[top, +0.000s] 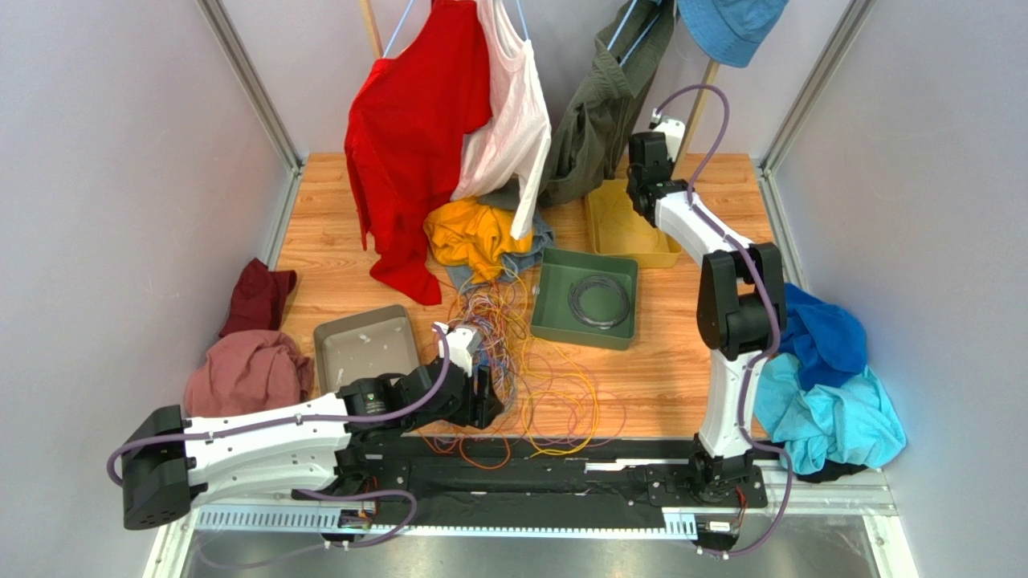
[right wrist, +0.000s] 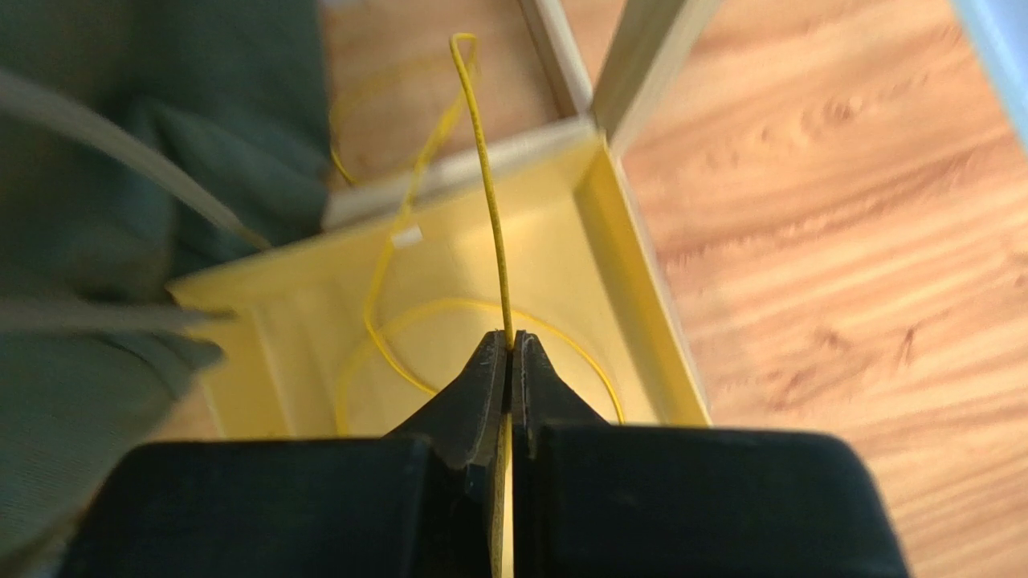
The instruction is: Untangle the cables
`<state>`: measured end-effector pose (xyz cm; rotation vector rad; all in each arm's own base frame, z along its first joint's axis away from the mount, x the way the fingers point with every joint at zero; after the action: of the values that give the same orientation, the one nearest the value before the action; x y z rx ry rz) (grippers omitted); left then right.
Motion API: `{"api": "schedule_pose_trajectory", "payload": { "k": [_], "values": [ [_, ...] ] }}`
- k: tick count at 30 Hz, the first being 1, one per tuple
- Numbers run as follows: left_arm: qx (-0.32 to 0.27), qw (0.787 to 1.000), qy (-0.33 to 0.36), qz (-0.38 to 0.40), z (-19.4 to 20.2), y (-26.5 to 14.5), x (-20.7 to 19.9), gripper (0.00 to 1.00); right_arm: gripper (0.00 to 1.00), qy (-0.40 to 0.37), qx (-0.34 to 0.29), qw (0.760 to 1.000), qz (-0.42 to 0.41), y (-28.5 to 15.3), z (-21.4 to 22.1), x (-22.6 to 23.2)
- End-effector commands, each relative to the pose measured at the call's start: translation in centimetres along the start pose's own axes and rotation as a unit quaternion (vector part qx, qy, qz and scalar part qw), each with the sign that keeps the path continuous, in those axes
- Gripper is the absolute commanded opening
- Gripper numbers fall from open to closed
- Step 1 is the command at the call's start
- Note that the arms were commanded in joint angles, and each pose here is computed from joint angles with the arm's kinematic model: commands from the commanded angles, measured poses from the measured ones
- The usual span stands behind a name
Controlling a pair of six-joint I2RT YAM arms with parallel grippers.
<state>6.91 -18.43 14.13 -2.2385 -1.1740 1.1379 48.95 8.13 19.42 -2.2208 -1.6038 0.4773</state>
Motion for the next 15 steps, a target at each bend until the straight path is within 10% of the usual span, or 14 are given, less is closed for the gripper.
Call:
{"api": "schedule_pose_trajectory", "payload": {
  "k": [1, 15],
  "values": [
    [0.0, 1.0, -0.009, 0.023, 0.0, 0.3, -0.6, 0.66, 0.0, 0.028, 0.007, 1.0, -0.003, -0.7, 0.4, -0.3],
    [-0.002, 0.999, -0.023, 0.041, 0.3, 0.2, -0.5, 0.65, 0.0, 0.098, -0.092, 0.989, -0.061, -9.6, -4.7, -2.4]
  ]
}}
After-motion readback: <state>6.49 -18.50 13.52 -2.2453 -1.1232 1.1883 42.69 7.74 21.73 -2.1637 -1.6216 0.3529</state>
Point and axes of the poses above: each gripper's point midway between its finger pads, its own y axis out along the fingers, its own x axis along the line the jaws close on, z = x × y, the point moved 10 cm from there along -y, back along the fingers, and after that the axes turned 5 degrees about -y, right-handed, at the moved point
